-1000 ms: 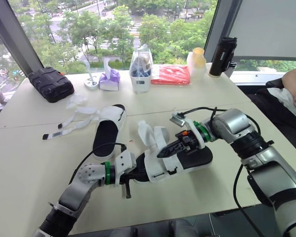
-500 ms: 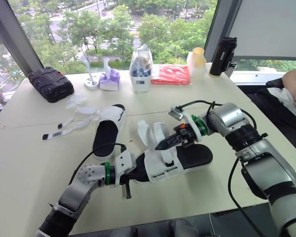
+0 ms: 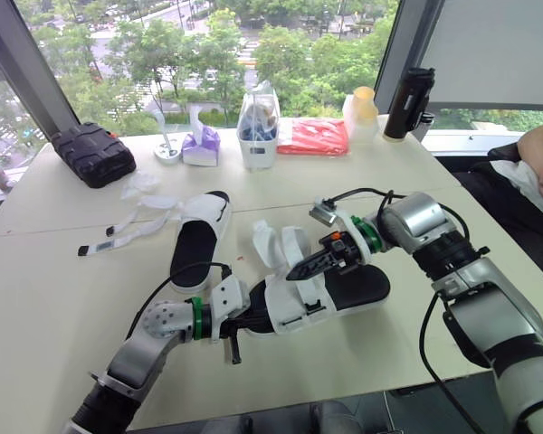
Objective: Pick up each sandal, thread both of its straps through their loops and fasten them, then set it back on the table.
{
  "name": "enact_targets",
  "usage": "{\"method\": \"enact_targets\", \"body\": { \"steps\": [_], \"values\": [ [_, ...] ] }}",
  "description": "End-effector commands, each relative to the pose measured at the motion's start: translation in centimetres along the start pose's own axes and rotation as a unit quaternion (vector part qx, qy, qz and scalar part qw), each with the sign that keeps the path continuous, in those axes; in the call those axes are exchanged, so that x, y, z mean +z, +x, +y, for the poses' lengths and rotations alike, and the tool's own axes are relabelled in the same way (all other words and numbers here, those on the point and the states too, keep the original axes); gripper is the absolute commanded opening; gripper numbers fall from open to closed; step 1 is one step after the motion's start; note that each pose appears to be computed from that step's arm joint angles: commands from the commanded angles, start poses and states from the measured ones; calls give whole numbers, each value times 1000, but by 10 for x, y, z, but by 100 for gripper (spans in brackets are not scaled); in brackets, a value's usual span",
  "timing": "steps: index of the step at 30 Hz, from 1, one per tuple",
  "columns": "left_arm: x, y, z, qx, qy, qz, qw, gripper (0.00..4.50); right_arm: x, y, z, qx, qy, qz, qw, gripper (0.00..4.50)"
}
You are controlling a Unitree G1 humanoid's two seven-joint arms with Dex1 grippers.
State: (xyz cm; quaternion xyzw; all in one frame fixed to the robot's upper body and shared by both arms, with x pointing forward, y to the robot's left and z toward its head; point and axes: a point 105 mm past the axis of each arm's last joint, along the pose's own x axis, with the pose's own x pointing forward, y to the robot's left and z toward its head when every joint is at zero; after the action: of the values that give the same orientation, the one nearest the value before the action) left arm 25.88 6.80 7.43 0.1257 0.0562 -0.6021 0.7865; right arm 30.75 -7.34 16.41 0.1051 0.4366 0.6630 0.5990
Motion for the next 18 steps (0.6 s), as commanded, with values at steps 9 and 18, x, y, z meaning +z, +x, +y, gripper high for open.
{"method": "enact_targets", "body": {
  "steps": [9,18],
  "values": [
    [-18,1,-8,-9,-21,33,999,0,9,-2,12,10,-30,2,1000,14],
    [-17,2,-7,-9,-19,33,999,0,-6,-5,-6,-19,-20,18,999,14]
  ]
}}
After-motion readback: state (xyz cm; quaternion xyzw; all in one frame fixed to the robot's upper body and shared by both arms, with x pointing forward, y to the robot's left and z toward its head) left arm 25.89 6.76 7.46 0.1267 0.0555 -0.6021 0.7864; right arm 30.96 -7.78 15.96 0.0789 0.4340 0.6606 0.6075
